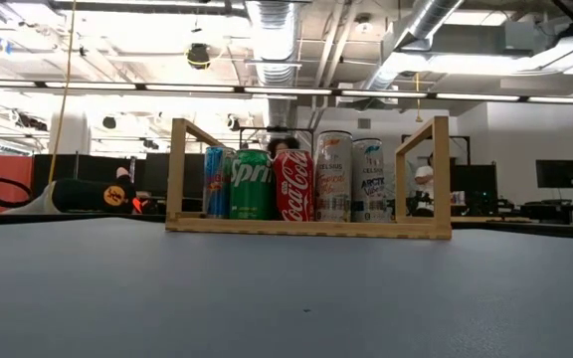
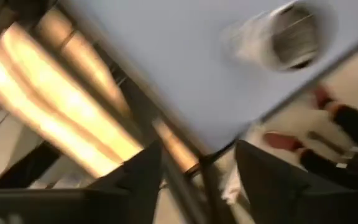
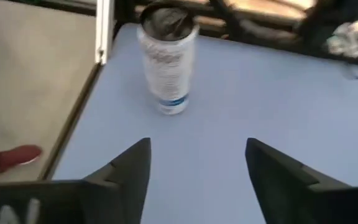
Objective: Place canned beverage on shelf
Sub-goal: Put the light blue soda can on the shelf
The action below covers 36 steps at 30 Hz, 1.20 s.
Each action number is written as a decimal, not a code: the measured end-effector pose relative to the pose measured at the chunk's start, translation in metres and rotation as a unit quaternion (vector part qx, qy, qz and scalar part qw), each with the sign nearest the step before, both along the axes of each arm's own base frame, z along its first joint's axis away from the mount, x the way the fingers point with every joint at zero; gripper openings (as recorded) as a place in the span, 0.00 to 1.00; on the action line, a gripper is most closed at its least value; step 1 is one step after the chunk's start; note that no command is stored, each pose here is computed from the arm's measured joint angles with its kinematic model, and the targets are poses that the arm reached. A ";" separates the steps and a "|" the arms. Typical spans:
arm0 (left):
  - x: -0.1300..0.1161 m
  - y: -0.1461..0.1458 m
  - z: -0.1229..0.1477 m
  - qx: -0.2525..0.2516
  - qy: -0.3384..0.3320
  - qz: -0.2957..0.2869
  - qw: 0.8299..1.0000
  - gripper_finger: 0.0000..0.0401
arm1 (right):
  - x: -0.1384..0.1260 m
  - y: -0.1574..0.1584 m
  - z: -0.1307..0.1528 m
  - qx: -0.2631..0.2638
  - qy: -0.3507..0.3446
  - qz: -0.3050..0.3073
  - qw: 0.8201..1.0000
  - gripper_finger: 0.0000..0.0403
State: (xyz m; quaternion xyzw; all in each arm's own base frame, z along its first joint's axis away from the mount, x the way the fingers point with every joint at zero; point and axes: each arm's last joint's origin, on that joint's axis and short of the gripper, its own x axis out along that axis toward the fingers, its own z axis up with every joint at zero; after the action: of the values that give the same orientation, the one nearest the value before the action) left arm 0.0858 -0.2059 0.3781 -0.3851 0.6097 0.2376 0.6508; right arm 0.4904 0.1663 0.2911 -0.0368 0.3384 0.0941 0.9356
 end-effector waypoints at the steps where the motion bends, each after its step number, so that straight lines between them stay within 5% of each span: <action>1: -0.002 -0.003 -0.007 0.005 0.024 0.008 1.000 0.43 | -0.003 -0.002 0.006 -0.008 -0.004 -0.002 1.000 0.60; 4: -0.004 -0.013 -0.026 0.028 0.043 0.019 0.999 0.27 | -0.017 -0.008 0.033 -0.033 -0.021 -0.006 0.999 0.53; 9: 0.008 -0.027 -0.043 0.011 -0.016 0.034 0.999 0.03 | -0.043 -0.017 0.085 -0.031 -0.077 0.000 0.997 0.41; 16: 0.025 -0.027 -0.060 0.019 0.007 0.048 0.999 0.00 | -0.077 -0.030 0.135 -0.040 -0.128 0.000 0.991 0.26; 20: 0.041 -0.027 -0.070 -0.007 0.015 -0.019 1.000 0.00 | -0.091 -0.034 0.150 -0.036 -0.138 -0.001 0.990 0.22; 25: 0.056 -0.021 -0.085 -0.027 0.030 -0.104 0.994 0.00 | -0.096 -0.036 0.149 -0.046 -0.118 0.003 0.992 0.19; 36: 0.078 -0.019 -0.112 -0.047 -0.037 -0.145 0.988 0.00 | -0.104 -0.028 0.141 -0.062 -0.072 0.020 0.995 0.19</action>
State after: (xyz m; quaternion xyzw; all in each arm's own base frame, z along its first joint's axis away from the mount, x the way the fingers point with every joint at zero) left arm 0.1639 -0.2253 0.2657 -0.3315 0.6454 0.0974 0.6812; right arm 0.3869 0.1384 0.4320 -0.1079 0.2745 0.0888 0.9514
